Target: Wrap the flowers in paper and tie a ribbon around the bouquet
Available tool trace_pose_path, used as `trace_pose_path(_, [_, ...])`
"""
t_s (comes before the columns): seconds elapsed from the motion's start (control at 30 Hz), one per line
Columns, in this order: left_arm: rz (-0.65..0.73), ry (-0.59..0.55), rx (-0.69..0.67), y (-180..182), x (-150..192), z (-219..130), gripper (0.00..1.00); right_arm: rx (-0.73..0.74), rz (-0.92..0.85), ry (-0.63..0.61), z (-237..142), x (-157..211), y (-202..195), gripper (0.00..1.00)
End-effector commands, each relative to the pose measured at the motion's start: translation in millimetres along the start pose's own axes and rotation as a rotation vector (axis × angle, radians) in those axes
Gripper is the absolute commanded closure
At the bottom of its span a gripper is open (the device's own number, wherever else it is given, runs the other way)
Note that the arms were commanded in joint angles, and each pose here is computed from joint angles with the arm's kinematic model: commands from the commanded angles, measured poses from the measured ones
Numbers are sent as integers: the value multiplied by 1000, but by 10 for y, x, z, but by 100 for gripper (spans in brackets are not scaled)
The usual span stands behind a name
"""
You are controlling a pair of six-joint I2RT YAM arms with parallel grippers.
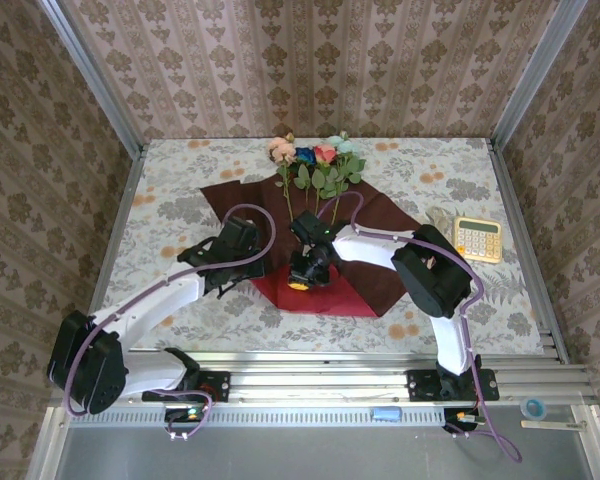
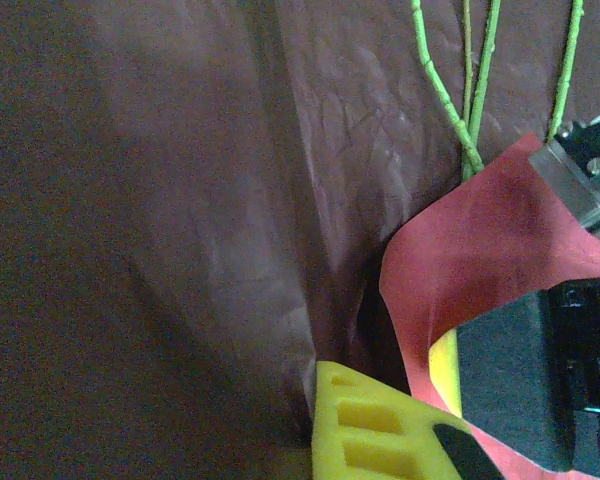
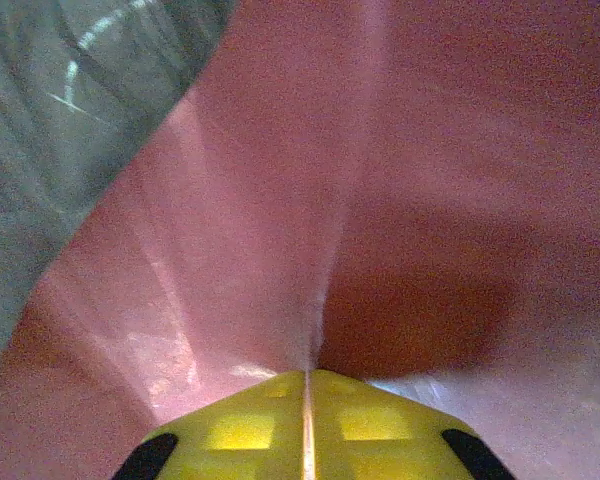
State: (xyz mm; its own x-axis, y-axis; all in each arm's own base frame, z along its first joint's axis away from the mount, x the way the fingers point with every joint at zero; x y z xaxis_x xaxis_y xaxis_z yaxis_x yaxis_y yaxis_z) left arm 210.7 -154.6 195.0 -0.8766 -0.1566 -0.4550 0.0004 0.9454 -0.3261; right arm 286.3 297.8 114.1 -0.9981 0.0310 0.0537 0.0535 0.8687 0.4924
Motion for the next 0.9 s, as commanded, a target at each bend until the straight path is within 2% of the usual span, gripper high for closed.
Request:
trace_pose_path(0.0, [52, 4, -17, -38, -26, -55, 100, -13, 6, -14, 22, -64, 103, 92])
trace_pose_path(0.3, [121, 4, 1, -145, -38, -81, 100, -16, 47, 8, 248, -152, 54, 95])
trace_pose_path(0.43, [190, 13, 5, -277, -64, -47, 99, -80, 62, 22, 242, -171, 12, 92])
trace_pose_path(0.53, [244, 24, 7, -382, -84, 7, 97, -163, 53, -21, -4, -236, 47, 87])
trace_pose_path(0.7, [326, 44, 14, -550, -107, 96, 91, -302, 102, -57, -452, -298, -20, 70])
trace_pose_path(0.87, [415, 73, 34, -738, -90, 206, 89, -323, 195, -83, -659, -260, -364, 72])
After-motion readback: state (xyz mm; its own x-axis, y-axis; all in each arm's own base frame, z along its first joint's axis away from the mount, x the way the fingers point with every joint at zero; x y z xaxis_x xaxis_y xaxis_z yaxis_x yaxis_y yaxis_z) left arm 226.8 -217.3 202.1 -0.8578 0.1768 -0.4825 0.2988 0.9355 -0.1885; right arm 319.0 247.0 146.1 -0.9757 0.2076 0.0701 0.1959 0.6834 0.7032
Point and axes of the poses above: each hand's point on the last joint's axis, 136 mm out from that joint toward the fingers, its own z axis out along the fingers, its own y axis along the line the jaws close on, x = y × z, the point moved 10 cm from there along -z, back along the fingers, and after that the axes turned 7 degrees about -z, right-handed, at the moved point
